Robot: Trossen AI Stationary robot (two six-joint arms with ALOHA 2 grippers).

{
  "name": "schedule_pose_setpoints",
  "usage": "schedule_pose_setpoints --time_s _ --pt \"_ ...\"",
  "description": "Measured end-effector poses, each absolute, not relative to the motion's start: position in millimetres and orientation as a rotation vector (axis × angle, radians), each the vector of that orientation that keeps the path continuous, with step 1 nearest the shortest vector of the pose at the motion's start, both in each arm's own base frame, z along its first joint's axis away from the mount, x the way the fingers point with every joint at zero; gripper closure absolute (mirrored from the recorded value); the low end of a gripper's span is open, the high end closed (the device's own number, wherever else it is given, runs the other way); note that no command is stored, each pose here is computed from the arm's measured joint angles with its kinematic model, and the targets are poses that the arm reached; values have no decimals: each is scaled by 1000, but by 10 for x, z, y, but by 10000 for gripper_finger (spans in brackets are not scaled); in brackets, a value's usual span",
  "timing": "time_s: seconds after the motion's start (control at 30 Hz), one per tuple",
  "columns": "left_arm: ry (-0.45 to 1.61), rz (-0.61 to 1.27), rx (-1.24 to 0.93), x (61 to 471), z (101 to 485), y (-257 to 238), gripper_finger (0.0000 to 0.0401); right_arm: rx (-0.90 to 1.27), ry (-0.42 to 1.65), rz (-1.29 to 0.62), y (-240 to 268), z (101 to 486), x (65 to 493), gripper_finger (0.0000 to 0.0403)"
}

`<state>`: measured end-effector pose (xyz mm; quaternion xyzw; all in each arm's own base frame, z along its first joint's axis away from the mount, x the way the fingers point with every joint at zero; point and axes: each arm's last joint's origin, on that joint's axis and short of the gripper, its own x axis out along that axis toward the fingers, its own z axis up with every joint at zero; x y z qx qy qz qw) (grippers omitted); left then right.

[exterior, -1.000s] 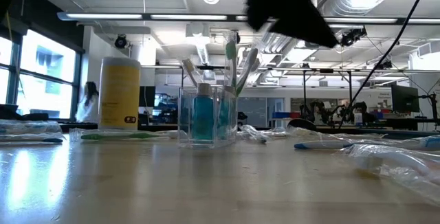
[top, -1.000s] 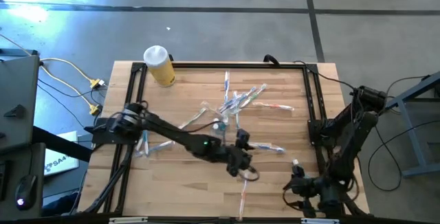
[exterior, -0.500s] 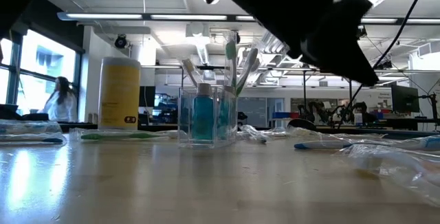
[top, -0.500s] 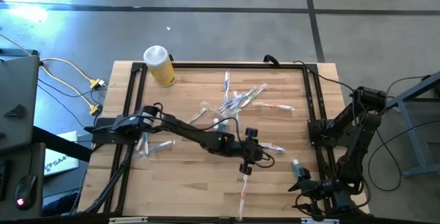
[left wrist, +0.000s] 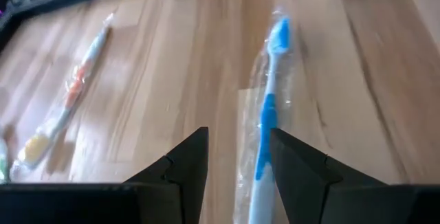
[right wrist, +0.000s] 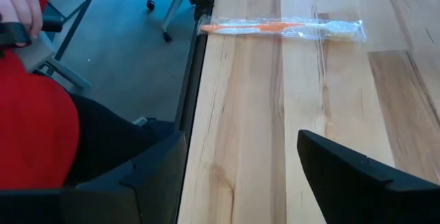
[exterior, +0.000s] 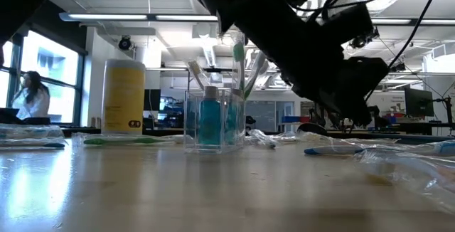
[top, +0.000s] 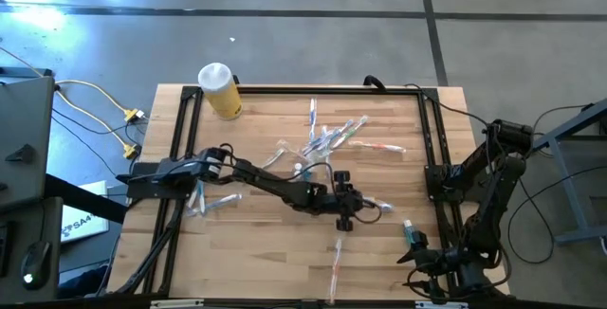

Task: Pick & Place toothbrushing station
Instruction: Put the blue toothbrush into the transparent organizer

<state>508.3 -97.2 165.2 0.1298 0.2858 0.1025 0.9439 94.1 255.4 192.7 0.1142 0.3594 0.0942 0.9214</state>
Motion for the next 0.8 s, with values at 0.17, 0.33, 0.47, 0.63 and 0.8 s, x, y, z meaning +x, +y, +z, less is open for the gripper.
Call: schedule_pose_setpoints --time_s 0.17,0.33,0.47,0.63,0.8 --pt "620 155 217 5097 1551 -922 254 227 741 190 2548 1922 940 131" --pt "646 109 212 5081 1538 -945 254 222 743 188 2544 1919 938 131" --pt "698 119 205 5055 1495 -911 254 215 744 184 2538 1915 939 131" --pt "745 148 155 5041 1413 -866 254 214 737 179 2536 1916 942 131" --pt "765 161 119 5036 1382 -847 266 217 735 178 2535 1917 947 131"
